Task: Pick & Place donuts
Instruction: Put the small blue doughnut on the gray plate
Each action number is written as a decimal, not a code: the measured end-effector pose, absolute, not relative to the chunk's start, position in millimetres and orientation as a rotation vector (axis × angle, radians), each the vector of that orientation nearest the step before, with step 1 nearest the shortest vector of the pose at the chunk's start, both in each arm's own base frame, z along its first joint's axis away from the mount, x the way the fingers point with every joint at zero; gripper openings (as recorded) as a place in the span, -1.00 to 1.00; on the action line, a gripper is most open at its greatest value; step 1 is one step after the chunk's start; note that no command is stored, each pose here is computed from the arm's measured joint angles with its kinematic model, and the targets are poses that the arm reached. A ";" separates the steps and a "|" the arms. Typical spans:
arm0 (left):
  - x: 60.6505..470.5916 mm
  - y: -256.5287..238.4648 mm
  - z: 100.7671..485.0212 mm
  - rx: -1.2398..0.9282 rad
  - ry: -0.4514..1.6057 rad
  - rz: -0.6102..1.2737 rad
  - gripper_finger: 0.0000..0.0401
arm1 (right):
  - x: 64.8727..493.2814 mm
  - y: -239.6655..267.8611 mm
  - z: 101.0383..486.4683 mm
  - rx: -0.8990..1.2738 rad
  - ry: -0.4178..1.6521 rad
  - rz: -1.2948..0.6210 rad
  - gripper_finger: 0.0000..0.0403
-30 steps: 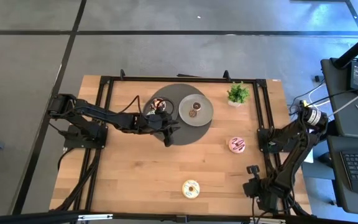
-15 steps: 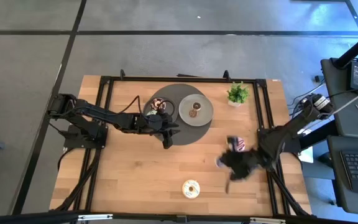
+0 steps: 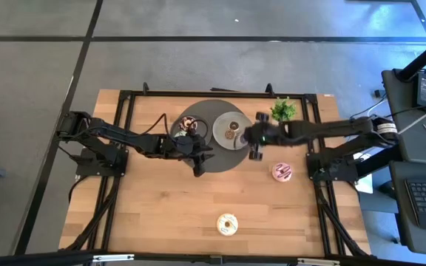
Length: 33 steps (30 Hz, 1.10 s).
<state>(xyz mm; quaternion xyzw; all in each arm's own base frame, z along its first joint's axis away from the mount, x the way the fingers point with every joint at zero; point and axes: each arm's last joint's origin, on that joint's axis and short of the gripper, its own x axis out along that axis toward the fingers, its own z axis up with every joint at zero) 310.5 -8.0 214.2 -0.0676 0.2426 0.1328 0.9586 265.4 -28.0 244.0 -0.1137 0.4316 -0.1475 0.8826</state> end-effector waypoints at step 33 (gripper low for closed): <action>310.0 -8.1 213.1 -0.131 0.504 0.270 -0.40 | 274.2 -116.6 136.6 -0.125 0.953 -0.244 -0.76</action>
